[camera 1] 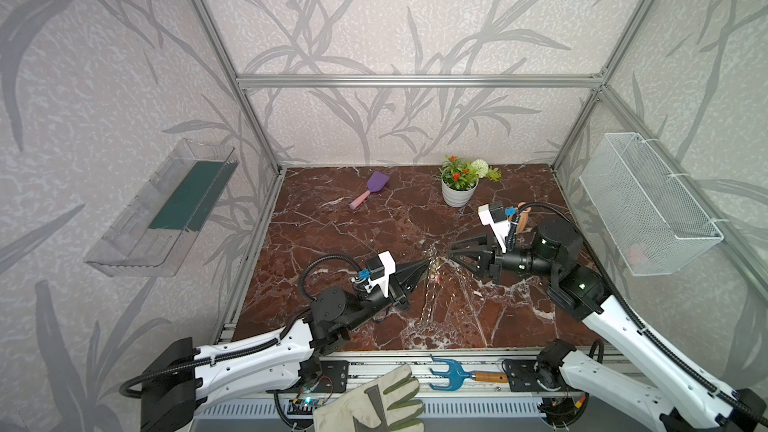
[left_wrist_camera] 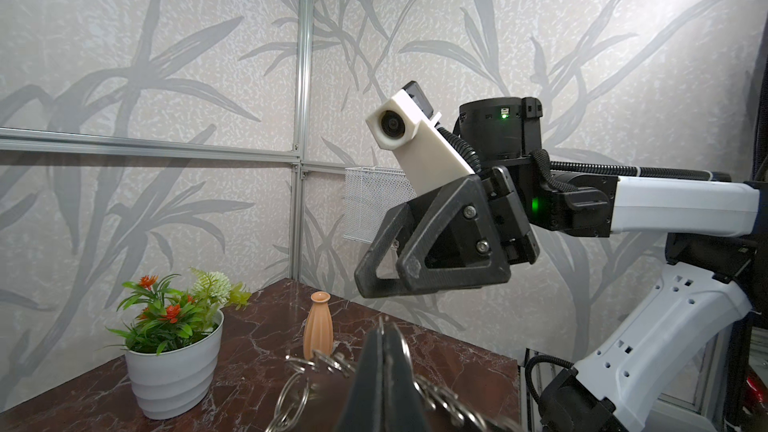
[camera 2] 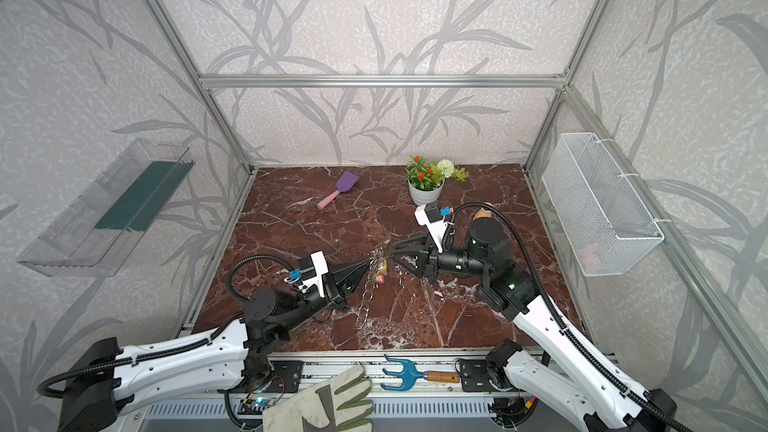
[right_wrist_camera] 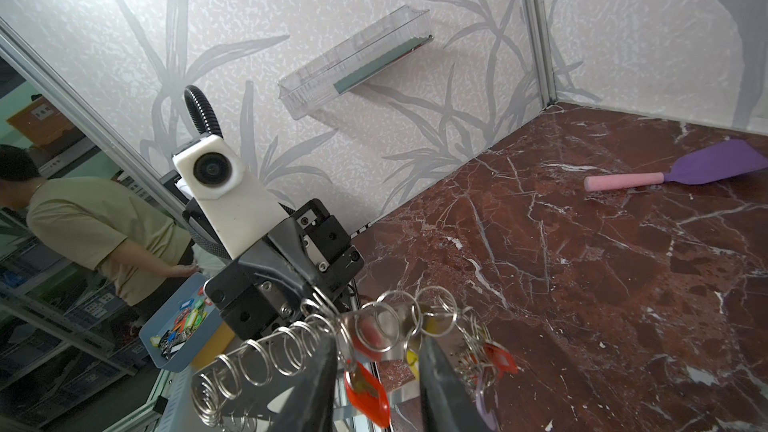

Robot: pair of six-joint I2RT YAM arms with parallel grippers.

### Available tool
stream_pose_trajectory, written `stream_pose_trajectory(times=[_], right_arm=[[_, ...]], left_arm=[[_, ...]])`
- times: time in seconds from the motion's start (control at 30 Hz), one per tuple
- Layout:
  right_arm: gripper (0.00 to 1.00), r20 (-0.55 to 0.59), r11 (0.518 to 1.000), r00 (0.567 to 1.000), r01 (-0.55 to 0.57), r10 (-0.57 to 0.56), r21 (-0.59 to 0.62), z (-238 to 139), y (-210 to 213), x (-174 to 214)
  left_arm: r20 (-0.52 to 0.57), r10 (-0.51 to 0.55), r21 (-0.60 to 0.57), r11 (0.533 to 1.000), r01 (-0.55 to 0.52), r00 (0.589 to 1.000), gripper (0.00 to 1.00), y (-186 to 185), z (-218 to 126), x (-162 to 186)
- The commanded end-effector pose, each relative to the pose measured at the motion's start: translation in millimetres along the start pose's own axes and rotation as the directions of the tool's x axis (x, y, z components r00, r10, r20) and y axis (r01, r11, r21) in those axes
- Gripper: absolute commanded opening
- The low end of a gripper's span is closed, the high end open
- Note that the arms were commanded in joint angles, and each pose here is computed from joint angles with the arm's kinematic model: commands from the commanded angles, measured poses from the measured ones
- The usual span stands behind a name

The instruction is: Put the keys on the keyring

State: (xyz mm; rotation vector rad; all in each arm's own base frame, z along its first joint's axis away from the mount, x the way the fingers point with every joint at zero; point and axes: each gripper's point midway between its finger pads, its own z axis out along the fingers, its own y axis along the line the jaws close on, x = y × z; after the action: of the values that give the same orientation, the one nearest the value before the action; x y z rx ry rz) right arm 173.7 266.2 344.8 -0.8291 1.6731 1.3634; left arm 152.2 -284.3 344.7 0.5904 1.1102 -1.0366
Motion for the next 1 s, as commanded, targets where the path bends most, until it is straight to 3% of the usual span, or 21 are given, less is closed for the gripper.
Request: stream_pose_trajectory(times=[0.0,0.27,0.67,0.97], right_arm=[[0.33,0.011,0.995,0.998,0.061,-0.060,-0.076,3.4,19.5,-10.8],[0.27,-0.012,0.989,0.998,0.063,-0.065,-0.133,11.9,27.6,-7.0],[0.18,-0.006,0.992,0.998,0.069,-0.070,-0.104,10.5,22.2,-2.2],[0.18,-0.021,0.990,0.997,0.065,-0.068,-0.127,17.4,21.3,-2.6]], left_arm=[[0.067,-0.038,0.047,0.998,0.034,0.997,0.00,-6.4,-2.7,-20.0],[0.082,-0.072,0.050,0.996,0.068,0.994,0.00,-3.6,-1.2,-19.3],[0.080,-0.089,0.087,0.993,0.082,0.993,0.00,-7.0,0.7,-22.7],[0.083,-0.109,0.095,0.990,0.101,0.991,0.00,-8.2,-1.4,-23.9]])
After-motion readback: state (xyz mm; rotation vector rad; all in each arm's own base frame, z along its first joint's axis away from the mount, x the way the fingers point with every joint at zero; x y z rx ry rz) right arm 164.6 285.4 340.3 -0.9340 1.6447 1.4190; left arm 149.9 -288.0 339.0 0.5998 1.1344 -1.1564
